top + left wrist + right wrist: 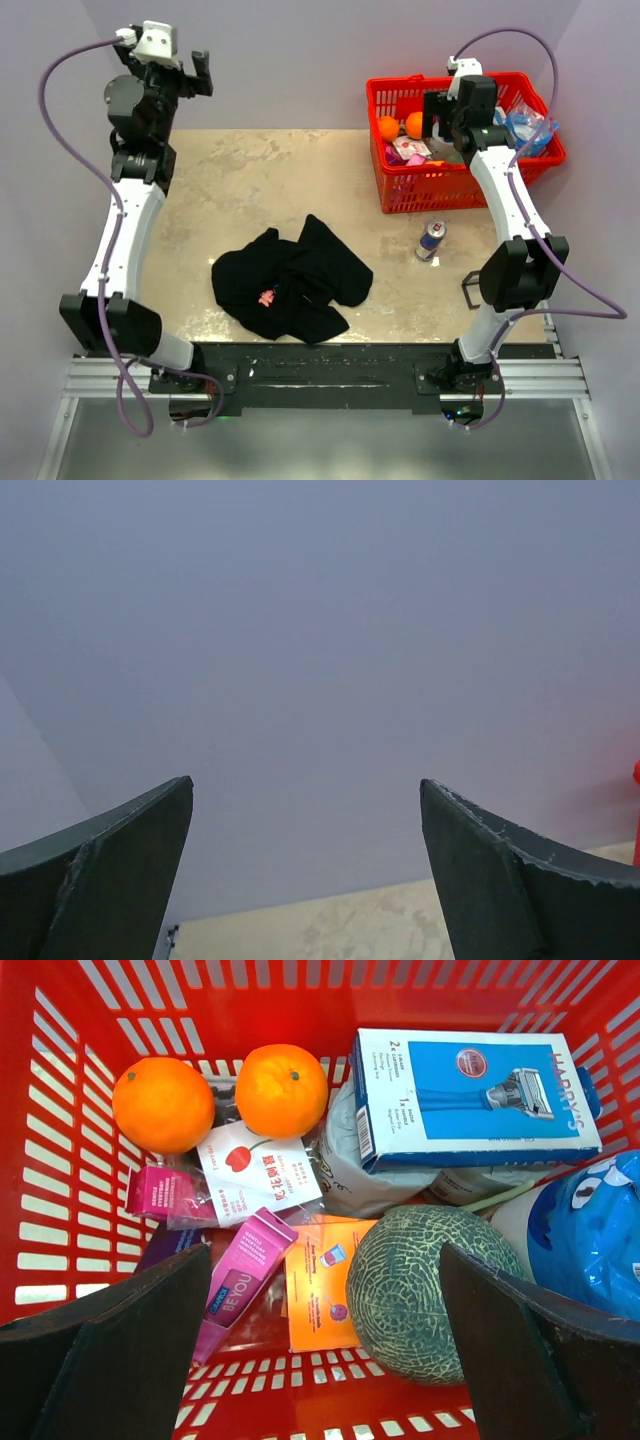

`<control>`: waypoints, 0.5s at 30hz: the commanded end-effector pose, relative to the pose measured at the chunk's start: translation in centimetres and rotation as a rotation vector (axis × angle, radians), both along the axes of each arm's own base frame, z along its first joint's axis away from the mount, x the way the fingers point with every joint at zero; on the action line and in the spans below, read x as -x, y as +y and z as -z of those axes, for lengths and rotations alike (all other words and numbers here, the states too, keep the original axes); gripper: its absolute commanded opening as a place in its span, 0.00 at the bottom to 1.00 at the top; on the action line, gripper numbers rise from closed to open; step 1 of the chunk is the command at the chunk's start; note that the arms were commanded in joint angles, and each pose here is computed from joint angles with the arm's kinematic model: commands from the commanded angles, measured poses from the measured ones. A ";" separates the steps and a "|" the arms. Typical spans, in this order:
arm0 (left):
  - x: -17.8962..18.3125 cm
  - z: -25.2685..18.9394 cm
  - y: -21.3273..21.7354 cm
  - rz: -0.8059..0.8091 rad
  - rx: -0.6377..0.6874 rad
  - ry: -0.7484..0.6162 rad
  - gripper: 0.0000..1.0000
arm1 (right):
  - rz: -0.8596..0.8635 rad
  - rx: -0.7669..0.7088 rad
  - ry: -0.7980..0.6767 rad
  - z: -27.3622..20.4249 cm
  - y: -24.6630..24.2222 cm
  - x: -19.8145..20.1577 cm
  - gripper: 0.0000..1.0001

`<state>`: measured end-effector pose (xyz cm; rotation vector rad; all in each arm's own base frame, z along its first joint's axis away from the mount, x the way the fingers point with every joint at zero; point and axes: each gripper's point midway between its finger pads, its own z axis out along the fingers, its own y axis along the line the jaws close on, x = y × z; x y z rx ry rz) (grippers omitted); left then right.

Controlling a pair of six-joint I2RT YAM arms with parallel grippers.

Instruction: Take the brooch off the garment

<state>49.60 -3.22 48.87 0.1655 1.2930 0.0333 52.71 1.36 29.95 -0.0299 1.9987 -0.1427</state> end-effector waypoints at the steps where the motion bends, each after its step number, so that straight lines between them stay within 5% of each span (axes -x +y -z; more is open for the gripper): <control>1: -1.7 7.3 0.1 -0.013 -0.011 0.200 1.00 | 0.018 -0.024 -0.088 -3.9 0.0 0.6 0.99; 15: -0.2 9.0 -0.5 0.026 -0.051 0.251 0.99 | 0.003 -0.022 -0.084 -3.8 0.2 0.9 0.99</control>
